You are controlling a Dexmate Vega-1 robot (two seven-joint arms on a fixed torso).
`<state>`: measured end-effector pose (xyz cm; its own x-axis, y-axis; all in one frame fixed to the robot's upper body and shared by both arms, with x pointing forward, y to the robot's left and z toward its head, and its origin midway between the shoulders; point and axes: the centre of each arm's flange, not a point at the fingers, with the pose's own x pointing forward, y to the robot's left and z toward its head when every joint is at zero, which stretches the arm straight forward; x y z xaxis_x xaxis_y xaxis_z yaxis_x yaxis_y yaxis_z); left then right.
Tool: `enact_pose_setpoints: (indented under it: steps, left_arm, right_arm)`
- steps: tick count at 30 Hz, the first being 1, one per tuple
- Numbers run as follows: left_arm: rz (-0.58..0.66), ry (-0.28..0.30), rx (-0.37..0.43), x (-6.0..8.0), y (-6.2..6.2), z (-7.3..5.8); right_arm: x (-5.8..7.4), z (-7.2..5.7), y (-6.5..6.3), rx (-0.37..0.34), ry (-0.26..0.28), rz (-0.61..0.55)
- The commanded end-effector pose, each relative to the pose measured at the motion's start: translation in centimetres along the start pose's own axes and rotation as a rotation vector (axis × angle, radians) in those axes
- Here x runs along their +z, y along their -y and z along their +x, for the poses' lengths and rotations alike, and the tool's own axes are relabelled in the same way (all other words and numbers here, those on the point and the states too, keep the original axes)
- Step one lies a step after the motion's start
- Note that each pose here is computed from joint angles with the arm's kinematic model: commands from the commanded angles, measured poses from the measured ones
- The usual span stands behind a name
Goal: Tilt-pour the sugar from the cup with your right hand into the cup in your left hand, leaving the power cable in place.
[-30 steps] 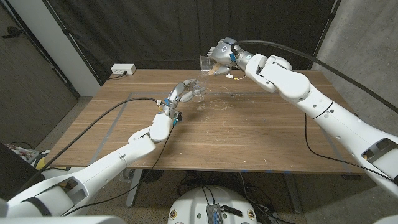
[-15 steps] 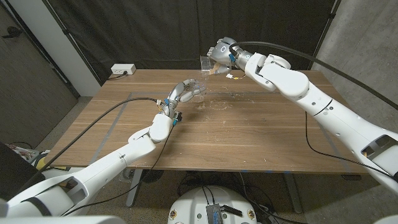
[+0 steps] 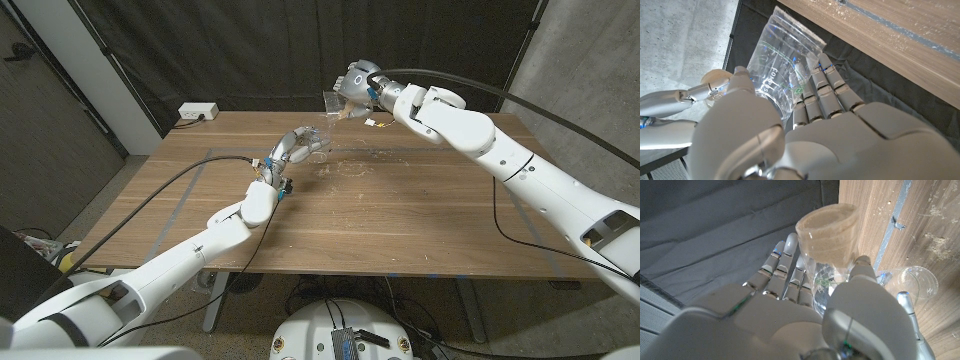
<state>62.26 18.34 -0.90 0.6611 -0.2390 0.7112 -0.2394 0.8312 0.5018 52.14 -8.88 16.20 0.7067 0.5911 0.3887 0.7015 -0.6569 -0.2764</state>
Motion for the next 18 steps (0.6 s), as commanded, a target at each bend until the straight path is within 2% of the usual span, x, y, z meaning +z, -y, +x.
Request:
enact_pose_setpoints:
  steps: [1,18]
  left_arm:
    - [-0.006,0.004,0.001,-0.32,0.09,0.55]
    - [-0.020,0.029,-0.011,-0.36,0.87,1.27]
  right_arm:
    - [0.11,0.40,-0.27,0.006,0.006,-0.060]
    - [0.13,0.43,0.08,0.000,0.010,-0.080]
